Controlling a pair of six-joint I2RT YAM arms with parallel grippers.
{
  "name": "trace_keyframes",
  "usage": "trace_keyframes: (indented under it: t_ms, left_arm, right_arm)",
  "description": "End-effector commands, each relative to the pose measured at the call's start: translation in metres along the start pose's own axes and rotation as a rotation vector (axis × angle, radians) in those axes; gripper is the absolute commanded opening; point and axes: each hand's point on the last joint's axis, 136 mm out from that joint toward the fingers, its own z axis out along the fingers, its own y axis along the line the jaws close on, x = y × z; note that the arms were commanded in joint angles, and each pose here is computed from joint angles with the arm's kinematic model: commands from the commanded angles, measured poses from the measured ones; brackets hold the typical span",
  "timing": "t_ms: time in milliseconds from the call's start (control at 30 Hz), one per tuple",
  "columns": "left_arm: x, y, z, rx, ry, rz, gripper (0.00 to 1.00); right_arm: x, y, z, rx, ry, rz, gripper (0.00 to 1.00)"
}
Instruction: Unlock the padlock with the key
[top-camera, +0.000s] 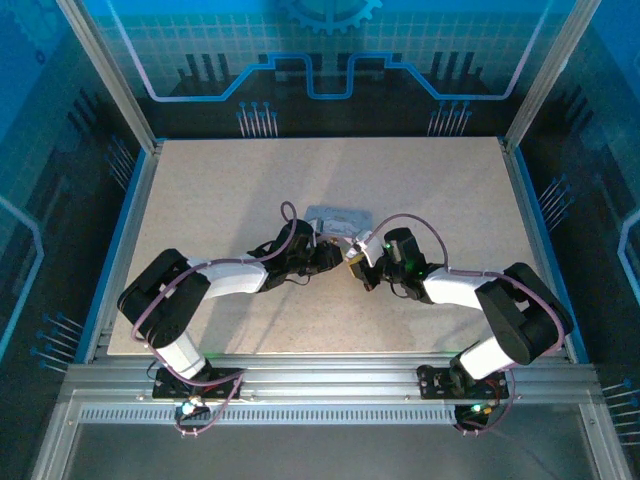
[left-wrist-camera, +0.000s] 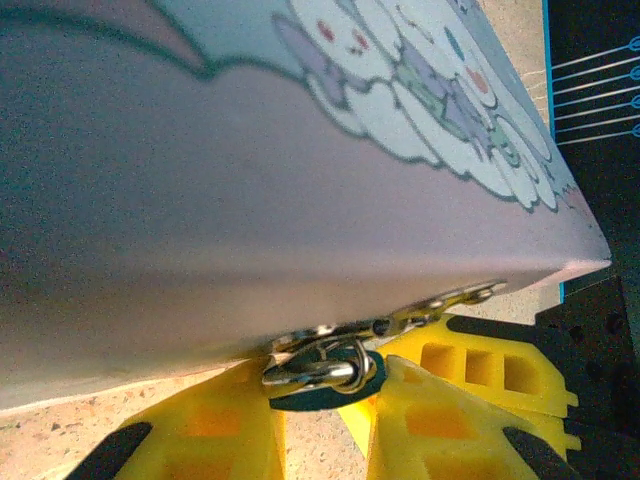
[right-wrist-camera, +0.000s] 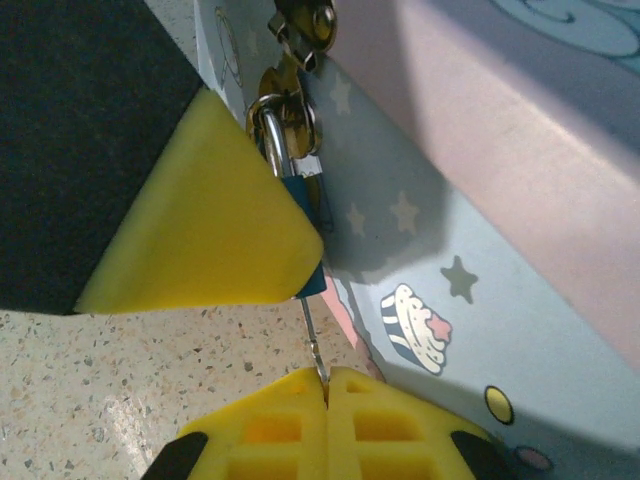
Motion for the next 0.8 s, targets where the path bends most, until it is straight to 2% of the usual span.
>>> trace_keyframes:
  t_ms: [0, 533, 767]
  left_arm:
    - [-0.014, -0.036, -0.013, 0.091, -0.022, 0.036, 0.2]
    - [-0.006, -0.04, -0.011, 0.099, 0.011, 0.044, 0.2]
    - [0.002, -0.036, -0.008, 0.093, 0.031, 0.044, 0.2]
  right_arm:
    - [-0.027, 0.005, -0.005, -0.004, -0.077, -0.055, 0.0]
    - [-0.033, 0.014, -0.003, -0.034, -0.093, -0.065, 0.0]
    - [-0.041, 0.013, -0.014, -0.015, -0.127, -0.065, 0.0]
